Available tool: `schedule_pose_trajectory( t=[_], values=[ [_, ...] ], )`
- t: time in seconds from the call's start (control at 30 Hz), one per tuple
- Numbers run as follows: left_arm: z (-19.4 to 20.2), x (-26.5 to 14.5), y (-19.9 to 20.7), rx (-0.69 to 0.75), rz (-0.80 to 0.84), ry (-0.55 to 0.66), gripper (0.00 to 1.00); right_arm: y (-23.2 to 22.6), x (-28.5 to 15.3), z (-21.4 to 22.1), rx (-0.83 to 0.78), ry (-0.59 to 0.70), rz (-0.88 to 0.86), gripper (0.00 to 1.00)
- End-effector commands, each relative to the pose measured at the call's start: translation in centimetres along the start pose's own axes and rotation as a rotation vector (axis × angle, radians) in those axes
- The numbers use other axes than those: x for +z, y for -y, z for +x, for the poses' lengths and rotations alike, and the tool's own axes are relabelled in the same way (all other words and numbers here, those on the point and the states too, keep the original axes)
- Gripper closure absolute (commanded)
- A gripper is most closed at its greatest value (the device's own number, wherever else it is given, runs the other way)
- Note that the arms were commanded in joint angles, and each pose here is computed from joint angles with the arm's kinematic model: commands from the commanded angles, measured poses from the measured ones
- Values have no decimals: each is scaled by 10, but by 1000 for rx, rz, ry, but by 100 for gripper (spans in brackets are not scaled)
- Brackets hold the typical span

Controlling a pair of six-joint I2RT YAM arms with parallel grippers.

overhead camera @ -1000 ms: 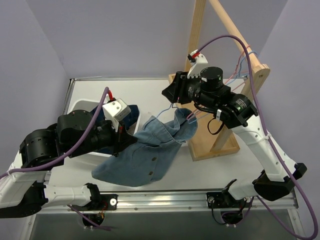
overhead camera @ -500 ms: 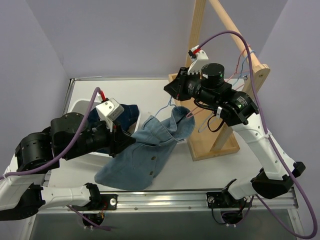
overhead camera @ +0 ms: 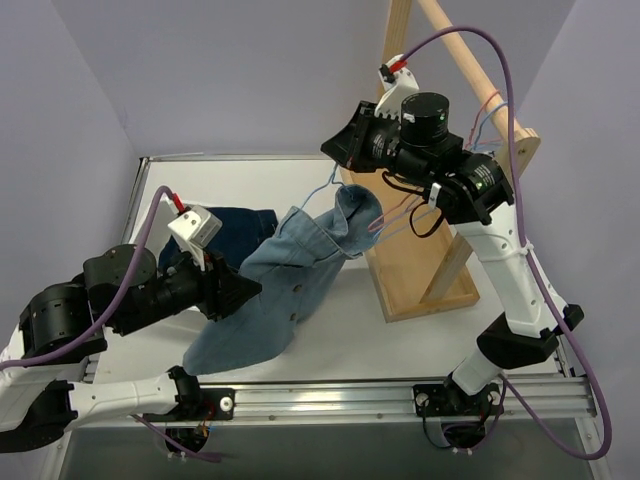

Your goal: Remove the skirt from the hanger

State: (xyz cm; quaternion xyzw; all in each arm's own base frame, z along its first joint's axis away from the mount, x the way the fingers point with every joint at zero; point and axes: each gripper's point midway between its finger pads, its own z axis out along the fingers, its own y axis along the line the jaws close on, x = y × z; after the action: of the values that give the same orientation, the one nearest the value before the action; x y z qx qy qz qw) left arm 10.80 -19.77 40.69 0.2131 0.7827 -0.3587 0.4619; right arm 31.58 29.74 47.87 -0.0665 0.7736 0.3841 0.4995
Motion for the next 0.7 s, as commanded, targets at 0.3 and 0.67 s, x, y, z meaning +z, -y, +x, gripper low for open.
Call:
schedule_pose_trajectory(
  t=[0.3, 0.67],
  values=[
    [10, -5, -16, -12, -79, -42, 98, -8, -23, -55, 124, 179, -23, 100],
    [-32, -101, -69, -189, -218, 280, 98, 68, -3, -38, 154, 189, 233, 100]
  ],
)
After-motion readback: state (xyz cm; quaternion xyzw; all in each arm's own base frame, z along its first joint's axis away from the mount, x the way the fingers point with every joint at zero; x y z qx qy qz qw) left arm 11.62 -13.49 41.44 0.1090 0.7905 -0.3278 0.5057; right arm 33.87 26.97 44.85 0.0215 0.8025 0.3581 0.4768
